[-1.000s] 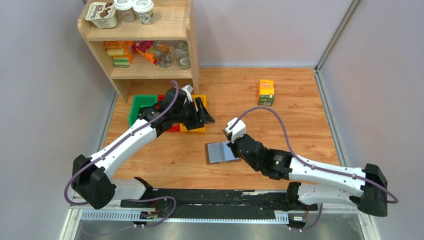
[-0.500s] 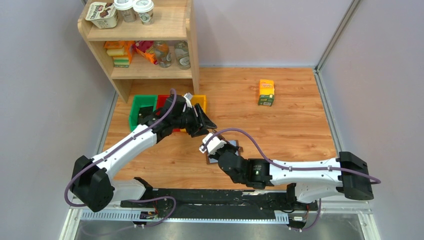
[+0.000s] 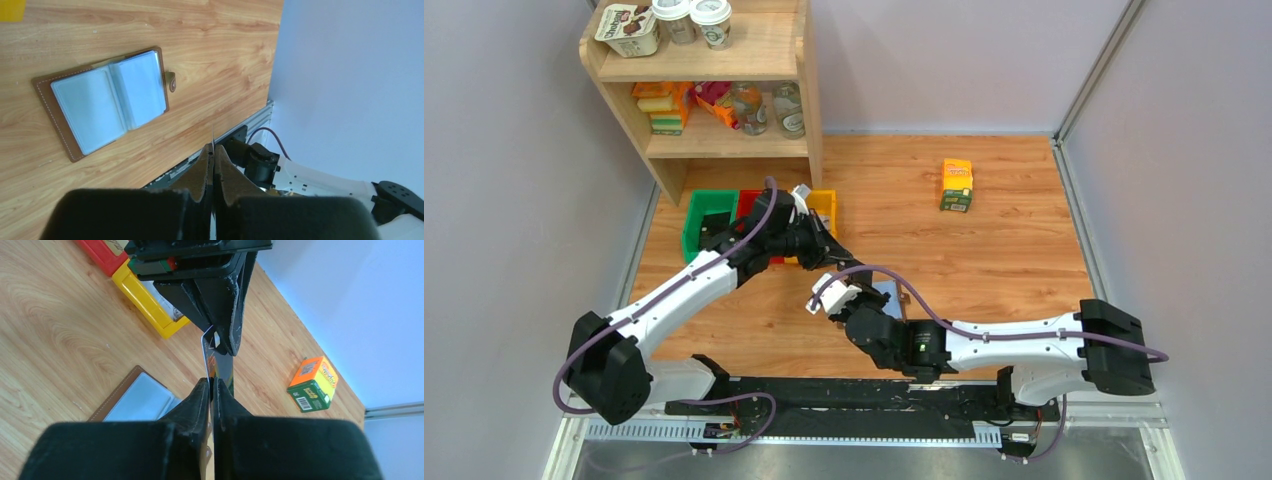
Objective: Take the credit cards out of the card holder
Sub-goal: Place the credit card in the storage box.
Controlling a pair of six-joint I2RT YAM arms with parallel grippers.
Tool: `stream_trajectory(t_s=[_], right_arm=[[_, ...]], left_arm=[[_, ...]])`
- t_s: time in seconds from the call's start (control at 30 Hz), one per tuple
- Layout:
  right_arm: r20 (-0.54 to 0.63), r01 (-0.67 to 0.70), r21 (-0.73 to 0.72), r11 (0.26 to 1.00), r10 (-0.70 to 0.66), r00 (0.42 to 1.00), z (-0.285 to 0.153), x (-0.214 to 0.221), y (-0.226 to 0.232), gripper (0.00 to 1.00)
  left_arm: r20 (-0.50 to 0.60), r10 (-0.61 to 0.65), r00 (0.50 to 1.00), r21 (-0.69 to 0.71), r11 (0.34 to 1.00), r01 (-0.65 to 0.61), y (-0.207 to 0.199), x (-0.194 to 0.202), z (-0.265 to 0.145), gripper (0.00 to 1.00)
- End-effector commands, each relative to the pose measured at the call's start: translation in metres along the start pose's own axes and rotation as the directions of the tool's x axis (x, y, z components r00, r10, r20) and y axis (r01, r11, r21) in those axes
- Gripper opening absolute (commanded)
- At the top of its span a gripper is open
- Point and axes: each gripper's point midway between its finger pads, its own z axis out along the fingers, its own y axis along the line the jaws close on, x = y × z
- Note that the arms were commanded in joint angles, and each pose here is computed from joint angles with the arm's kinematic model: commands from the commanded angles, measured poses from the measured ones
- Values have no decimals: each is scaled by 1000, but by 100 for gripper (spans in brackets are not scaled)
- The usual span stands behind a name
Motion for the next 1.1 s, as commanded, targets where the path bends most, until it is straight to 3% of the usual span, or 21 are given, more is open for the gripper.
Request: stream_trajectory(t_s=[0.0, 0.2, 0.33, 0.5, 0.67, 0.83, 1.07], right_arm=[[30, -159, -30, 987, 159, 987, 0, -23, -5, 12], [-56, -341, -187, 921, 336, 940, -2, -14, 0, 64], [-116, -472, -222, 853, 457, 882, -3, -3, -7, 83], [-183, -626, -197, 754, 599, 779, -2, 24, -24, 95], [-228, -700, -163, 695, 664, 712, 1, 50, -35, 100], [-260, -712, -134, 689, 669, 697, 1, 66, -41, 100], [-280, -718, -135, 683, 669, 689, -2, 75, -37, 100]], left_arm=[[57, 139, 989, 60, 988, -143, -15, -8, -12, 0], [139, 283, 949, -14, 959, -284, 13, -37, -19, 0], [184, 350, 918, -71, 937, -343, 38, -64, -31, 0], [260, 405, 877, -213, 910, -357, 72, -104, -66, 0], [336, 402, 852, -399, 880, -258, 112, -144, -119, 0], [369, 380, 848, -554, 822, -128, 148, -177, -169, 0], [404, 372, 835, -702, 712, 22, 186, -224, -208, 0]])
